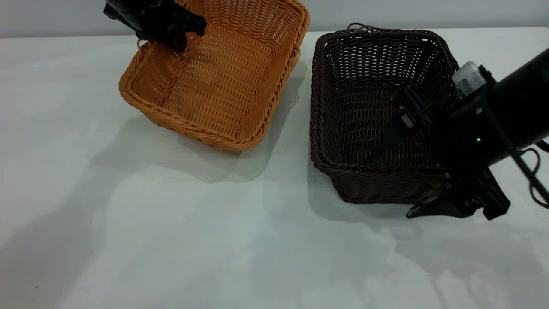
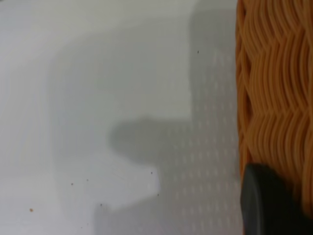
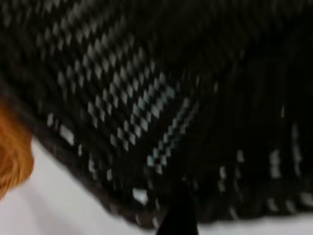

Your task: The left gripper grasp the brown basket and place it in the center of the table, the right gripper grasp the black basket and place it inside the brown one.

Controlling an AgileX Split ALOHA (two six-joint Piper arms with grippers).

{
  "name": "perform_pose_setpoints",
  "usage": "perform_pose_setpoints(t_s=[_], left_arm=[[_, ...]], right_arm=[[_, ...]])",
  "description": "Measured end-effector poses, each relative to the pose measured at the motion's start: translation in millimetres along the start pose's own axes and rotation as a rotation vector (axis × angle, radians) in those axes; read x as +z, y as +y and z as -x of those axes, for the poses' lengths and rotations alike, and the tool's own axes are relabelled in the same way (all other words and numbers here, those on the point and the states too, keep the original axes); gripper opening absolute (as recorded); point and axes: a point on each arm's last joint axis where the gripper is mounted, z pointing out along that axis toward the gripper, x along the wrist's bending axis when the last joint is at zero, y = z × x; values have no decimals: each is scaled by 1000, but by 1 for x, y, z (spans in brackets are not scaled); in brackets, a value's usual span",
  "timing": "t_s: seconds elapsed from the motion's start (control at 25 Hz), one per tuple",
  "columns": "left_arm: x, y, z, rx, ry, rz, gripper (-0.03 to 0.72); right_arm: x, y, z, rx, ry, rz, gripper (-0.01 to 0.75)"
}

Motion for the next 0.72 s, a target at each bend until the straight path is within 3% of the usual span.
perform_pose_setpoints(t_s=[0.16,0.28,0.6,0.72], left_arm=[[0,0,0,3,0,0,81],[0,0,0,20,0,0,81],[-10,7,-4,24,4,7,81],[-20,11,-8,38,8,-3,81]], right_arm=[[5,14,-6,-9,-32,81,584],[4,22,-9,-12,-52,139,536],[3,38,-11,53,-96,264,194],[1,46,-11,84,-102,300,123]])
